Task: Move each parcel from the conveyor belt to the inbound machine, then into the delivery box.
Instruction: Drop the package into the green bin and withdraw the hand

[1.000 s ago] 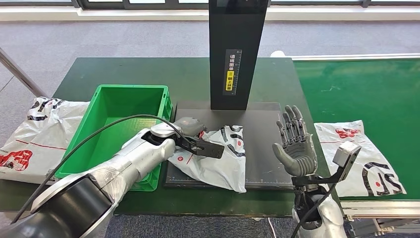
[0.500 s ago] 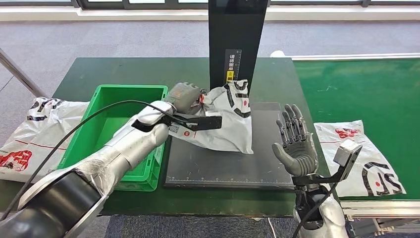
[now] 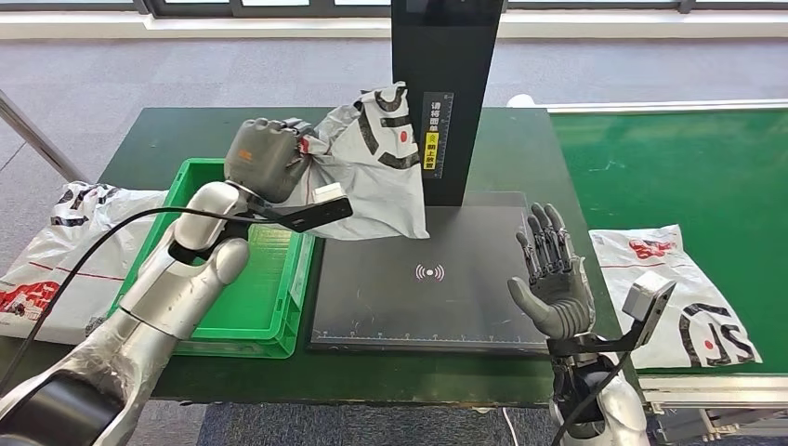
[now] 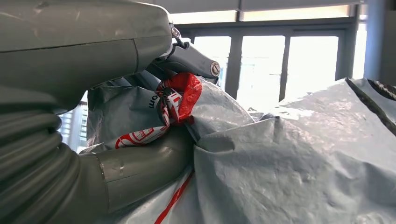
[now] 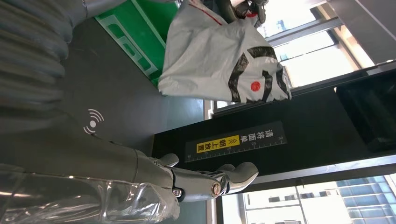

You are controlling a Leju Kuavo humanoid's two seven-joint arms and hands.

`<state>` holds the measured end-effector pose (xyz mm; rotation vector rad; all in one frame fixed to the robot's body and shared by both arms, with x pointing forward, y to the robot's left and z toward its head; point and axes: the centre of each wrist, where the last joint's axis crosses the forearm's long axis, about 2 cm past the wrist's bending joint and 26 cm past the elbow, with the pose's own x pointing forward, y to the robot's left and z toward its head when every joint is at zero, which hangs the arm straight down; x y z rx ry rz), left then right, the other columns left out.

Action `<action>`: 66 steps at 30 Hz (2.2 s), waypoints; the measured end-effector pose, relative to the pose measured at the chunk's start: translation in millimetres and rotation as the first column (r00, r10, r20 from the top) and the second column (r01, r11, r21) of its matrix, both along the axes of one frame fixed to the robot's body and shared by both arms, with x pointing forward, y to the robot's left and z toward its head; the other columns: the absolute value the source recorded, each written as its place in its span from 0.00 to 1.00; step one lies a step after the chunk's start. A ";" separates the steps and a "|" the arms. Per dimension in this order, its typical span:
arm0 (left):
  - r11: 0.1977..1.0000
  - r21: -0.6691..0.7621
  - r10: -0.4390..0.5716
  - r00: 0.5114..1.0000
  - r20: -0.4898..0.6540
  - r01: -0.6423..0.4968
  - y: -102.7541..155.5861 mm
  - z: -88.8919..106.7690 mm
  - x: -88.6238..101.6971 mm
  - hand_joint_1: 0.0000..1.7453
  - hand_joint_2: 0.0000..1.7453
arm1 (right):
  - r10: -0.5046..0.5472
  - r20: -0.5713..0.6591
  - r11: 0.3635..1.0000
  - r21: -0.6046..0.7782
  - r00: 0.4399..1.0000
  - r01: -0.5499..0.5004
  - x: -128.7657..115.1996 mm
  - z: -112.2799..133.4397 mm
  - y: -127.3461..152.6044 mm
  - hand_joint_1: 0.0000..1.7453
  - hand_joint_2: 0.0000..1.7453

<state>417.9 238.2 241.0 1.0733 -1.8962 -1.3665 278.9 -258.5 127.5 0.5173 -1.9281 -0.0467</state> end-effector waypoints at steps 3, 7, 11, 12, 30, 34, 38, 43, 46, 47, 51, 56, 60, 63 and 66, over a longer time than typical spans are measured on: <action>1.000 -0.011 0.019 1.000 0.011 -0.018 10.1 0.4 -3.8 1.00 1.00 | 0.000 0.000 1.000 0.000 1.000 0.000 -0.3 -0.2 0.0 0.00 1.00; 0.997 -0.029 0.065 0.998 0.012 -0.065 26.8 -0.8 -7.2 1.00 1.00 | 0.000 0.001 1.000 -0.001 1.000 0.000 -1.4 -0.6 0.0 0.00 1.00; 0.991 -0.046 0.124 0.992 0.009 -0.124 48.9 -4.1 -10.6 1.00 1.00 | -0.002 -0.001 1.000 -0.004 1.000 0.002 -4.1 -1.5 -0.1 0.00 1.00; 0.988 -0.051 0.146 0.989 0.006 -0.146 54.8 -6.1 -12.3 1.00 1.00 | -0.003 -0.001 1.000 -0.007 1.000 0.003 -4.4 -1.3 -0.2 0.00 1.00; 0.714 0.161 0.700 0.694 -0.168 -0.682 176.4 -84.1 -127.7 1.00 1.00 | -0.011 -0.003 0.998 -0.060 1.000 0.010 -19.5 5.1 -0.9 0.00 1.00; 0.693 0.163 0.721 0.670 -0.175 -0.703 184.4 -84.8 -135.9 1.00 1.00 | -0.008 -0.001 0.998 -0.060 1.000 0.008 -19.6 5.5 -0.7 0.00 1.00; 0.682 0.186 0.731 0.653 -0.200 -0.707 186.7 -85.6 -138.7 0.25 1.00 | -0.010 0.005 0.998 -0.056 1.000 0.010 -20.3 7.3 0.3 0.00 1.00; 0.685 0.209 0.728 0.647 -0.228 -0.698 186.1 -90.2 -140.4 0.00 0.00 | -0.022 0.010 0.998 -0.055 1.000 0.023 -23.4 9.6 1.1 0.00 1.00; 0.700 0.202 0.714 0.659 -0.236 -0.685 183.7 -91.8 -138.3 0.00 0.00 | -0.028 0.013 0.998 -0.053 1.000 0.029 -25.2 11.2 1.6 0.00 1.00; 0.705 0.196 0.708 0.664 -0.239 -0.681 182.9 -91.9 -137.2 0.00 0.00 | -0.029 0.014 0.998 -0.053 0.999 0.030 -25.8 11.5 1.6 0.00 1.00; 0.743 0.137 0.665 0.701 -0.257 -0.655 180.7 -92.0 -133.9 0.00 0.00 | -0.030 0.015 0.998 -0.052 0.999 0.031 -26.6 11.9 1.6 0.00 1.00; 0.839 -0.152 0.476 0.840 -0.260 -0.522 176.9 -91.2 -134.2 0.00 0.00 | -0.035 0.017 0.999 -0.032 0.999 0.036 -26.8 11.6 1.2 0.00 1.00; 0.799 -0.470 0.301 0.926 -0.226 -0.375 163.3 -95.2 -139.5 0.00 0.00 | -0.047 0.022 0.999 -0.015 0.999 0.047 -26.9 11.3 0.3 0.00 1.00; 0.726 -0.619 0.213 0.954 -0.210 -0.299 152.7 -99.6 -142.5 0.00 0.00 | -0.053 0.021 0.999 -0.012 0.998 0.053 -26.7 11.0 0.1 0.00 1.00; 0.551 -0.817 0.043 0.983 -0.178 -0.172 140.3 -106.9 -146.6 0.00 0.50 | -0.060 0.021 0.998 -0.010 0.998 0.061 -26.1 10.8 -0.3 0.00 1.00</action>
